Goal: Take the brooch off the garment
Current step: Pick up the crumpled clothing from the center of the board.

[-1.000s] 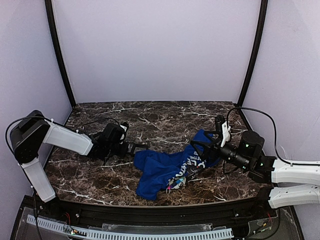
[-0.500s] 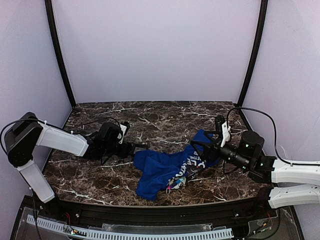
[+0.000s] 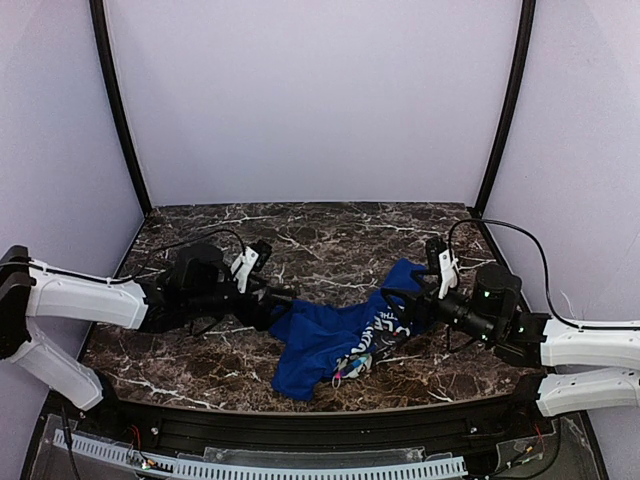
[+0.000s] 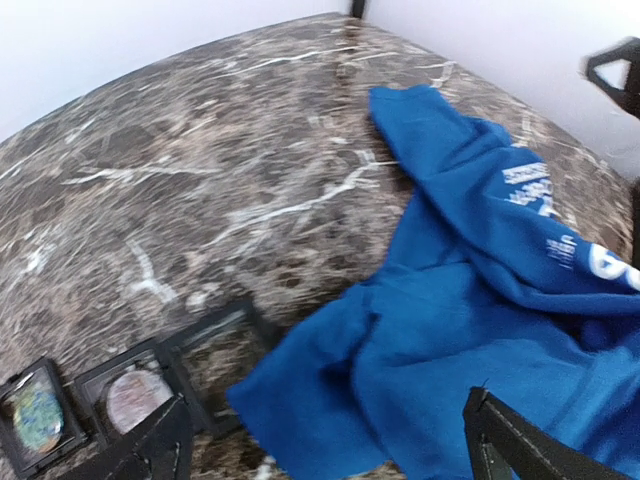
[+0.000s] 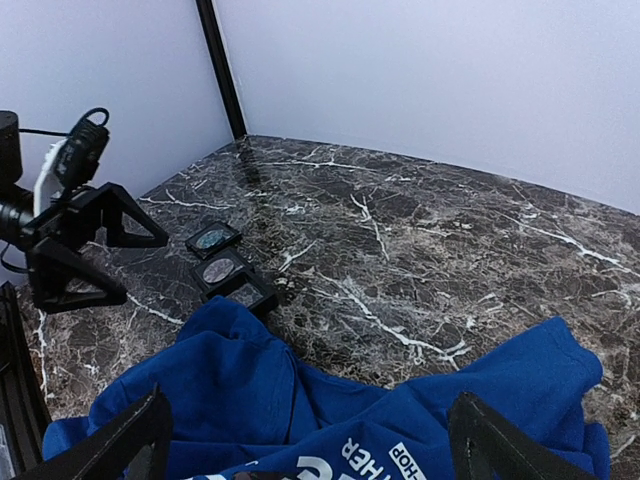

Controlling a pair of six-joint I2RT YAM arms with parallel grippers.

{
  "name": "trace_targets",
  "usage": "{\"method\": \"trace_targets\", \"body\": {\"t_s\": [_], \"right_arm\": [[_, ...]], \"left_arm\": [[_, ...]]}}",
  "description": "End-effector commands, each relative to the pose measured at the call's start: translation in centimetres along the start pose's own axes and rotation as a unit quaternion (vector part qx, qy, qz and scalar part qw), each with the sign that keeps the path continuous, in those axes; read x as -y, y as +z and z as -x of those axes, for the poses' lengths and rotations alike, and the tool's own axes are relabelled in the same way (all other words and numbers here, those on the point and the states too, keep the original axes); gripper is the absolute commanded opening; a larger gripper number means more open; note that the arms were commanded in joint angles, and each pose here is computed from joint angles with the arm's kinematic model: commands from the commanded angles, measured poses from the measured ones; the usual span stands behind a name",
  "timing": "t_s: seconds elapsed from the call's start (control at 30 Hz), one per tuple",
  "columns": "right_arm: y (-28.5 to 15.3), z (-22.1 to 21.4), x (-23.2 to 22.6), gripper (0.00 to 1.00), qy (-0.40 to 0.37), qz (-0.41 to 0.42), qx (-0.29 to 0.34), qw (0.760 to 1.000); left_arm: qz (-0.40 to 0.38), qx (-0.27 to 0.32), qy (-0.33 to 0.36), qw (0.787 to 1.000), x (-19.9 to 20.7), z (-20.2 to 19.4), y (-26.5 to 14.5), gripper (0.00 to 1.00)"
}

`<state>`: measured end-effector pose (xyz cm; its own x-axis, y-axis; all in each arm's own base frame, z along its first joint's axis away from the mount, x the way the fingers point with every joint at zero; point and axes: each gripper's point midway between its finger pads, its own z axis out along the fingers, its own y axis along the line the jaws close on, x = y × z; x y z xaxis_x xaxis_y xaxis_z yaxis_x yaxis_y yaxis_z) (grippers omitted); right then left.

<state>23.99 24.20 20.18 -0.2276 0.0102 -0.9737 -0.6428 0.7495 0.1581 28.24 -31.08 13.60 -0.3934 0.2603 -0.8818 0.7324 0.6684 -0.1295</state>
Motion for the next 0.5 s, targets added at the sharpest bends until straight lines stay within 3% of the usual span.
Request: {"method": "trace_targets", "body": {"t_s": [0.0,0.2,0.47], "right_arm": [[-0.3,-1.0,0.7,0.96,0.009,-0.012,-0.006,1.000],[-0.7,-0.3,0.4,0.98,0.009,-0.004,0.005,1.000],[-1.0,0.1,0.2,0.98,0.010,0.002,0.013,1.000]], "left_arm": [[-0.116,0.025,0.055,0.991,6.6,1.6,-1.5,0.98],[-0.191,0.032,0.073,0.978,11.0,2.5,-2.5,0.99],[-0.225,-0.010,0.098,0.969,14.2,1.0,-1.2,0.99]]}}
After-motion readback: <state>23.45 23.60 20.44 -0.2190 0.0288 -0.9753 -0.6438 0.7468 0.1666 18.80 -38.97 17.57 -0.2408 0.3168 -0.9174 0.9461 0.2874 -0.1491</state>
